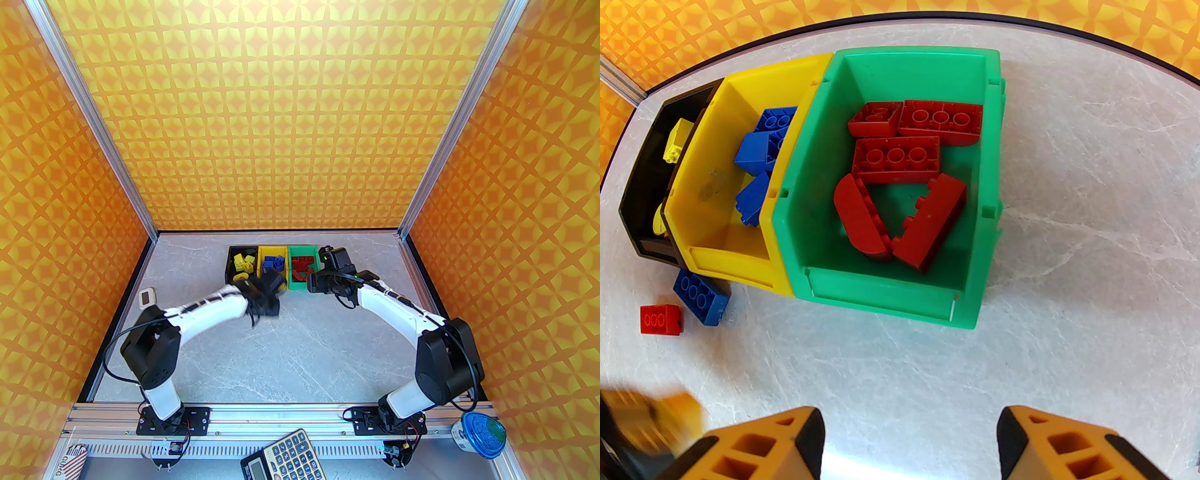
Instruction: Sort the legos into containers by color
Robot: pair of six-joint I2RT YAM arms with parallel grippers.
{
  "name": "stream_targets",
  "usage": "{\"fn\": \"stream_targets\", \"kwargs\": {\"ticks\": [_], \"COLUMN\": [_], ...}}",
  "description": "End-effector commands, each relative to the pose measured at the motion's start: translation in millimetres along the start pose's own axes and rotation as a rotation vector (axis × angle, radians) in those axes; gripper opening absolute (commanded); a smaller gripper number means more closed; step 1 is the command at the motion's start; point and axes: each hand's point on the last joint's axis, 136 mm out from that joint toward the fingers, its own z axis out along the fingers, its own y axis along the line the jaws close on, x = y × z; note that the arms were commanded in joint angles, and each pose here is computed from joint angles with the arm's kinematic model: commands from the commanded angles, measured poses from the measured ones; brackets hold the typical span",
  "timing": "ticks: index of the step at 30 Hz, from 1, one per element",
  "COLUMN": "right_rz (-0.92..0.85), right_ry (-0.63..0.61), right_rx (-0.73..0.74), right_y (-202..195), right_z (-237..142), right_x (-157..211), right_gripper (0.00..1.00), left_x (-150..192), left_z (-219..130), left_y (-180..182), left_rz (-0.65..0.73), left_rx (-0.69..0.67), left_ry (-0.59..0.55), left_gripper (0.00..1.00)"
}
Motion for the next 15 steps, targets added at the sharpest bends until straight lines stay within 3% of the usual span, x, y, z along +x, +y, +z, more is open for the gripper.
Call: {"fn": "stream_targets", "kwargs": {"ticks": [1,6,15], "right_rz": [0.020,0.025,0.033], "right_ry": [-0.017,-0.022,-0.023], "right_rx": [-0.023,-0.032,-0.040], "right_y": [3.1,2.2,0.2], "right_z": [-8.7,-15.0,-22.5], "right_x": [1.9,10.2,20.4], "right_gripper": [0.65,0.65,0.65], "left_x": [-47.4,-94.9,-147.5], "left_z": [-9.3,-10.5,18.1], "left_y": [33.3,60.6,85.6], "left_rz": [0.029,0.012,-0.007], "left_rx": [-0.067,-0.100,-0.128], "left_ry": [-0.067,-0.113,-0.139], "left_gripper": [0.36,0.36,0.36]}}
